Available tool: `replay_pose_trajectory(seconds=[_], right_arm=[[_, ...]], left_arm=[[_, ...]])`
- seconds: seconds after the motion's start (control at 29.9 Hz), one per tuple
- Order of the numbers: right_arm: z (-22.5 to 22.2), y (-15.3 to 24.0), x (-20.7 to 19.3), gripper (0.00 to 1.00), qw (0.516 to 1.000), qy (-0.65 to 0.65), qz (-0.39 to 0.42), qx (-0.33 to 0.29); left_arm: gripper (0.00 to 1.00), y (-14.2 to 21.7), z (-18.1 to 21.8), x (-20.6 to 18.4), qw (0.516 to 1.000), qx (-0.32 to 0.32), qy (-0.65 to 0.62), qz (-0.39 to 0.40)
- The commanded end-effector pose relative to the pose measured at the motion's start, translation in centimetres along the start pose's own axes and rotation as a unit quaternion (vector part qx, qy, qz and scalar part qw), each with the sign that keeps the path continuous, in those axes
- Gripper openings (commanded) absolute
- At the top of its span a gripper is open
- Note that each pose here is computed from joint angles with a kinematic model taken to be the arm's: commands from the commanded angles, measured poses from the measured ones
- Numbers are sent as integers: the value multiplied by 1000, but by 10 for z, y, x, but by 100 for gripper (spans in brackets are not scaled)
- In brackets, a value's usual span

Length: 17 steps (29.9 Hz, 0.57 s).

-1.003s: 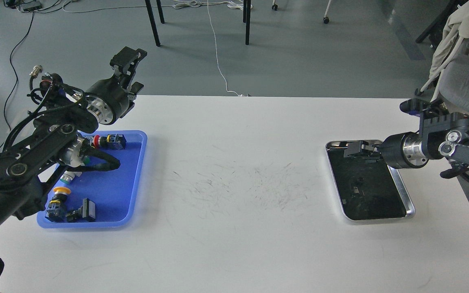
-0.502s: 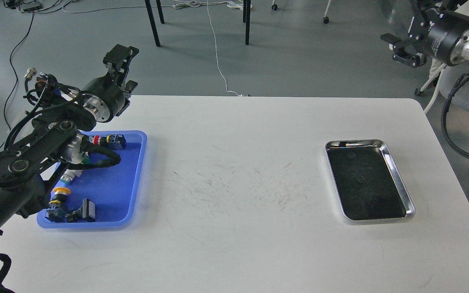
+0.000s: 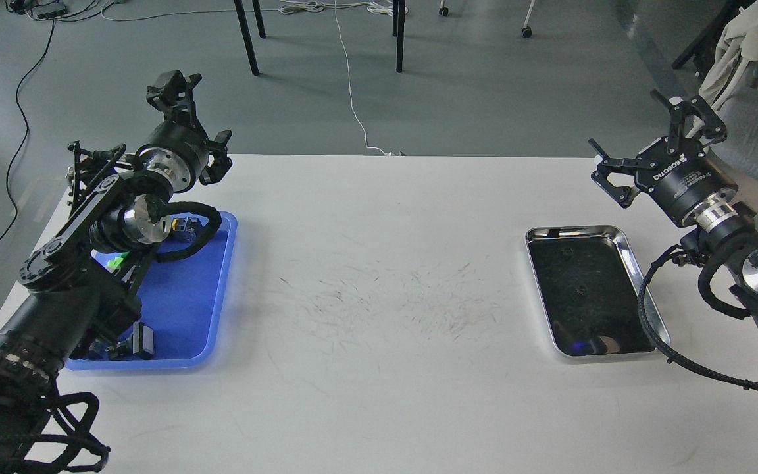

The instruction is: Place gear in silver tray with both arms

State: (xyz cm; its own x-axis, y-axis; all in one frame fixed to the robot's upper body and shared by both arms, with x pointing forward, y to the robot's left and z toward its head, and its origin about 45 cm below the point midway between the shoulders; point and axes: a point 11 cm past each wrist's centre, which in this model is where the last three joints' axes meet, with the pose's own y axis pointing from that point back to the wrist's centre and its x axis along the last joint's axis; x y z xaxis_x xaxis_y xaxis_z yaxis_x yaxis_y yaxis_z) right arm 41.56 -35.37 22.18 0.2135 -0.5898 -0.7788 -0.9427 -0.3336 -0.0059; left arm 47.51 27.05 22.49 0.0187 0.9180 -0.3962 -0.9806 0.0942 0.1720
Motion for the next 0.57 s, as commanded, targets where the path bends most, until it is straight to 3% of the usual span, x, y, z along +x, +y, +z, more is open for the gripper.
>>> replay_pose_trajectory(seconds=[0.0, 0.53], right_arm=[[-3, -2, 1, 99, 1000, -6, 4, 18], [-14, 1, 16, 99, 999, -2, 29, 36]], left_arm=[[98, 1, 1, 5, 999, -8, 30, 10], [98, 2, 4, 5, 999, -18, 51, 9]])
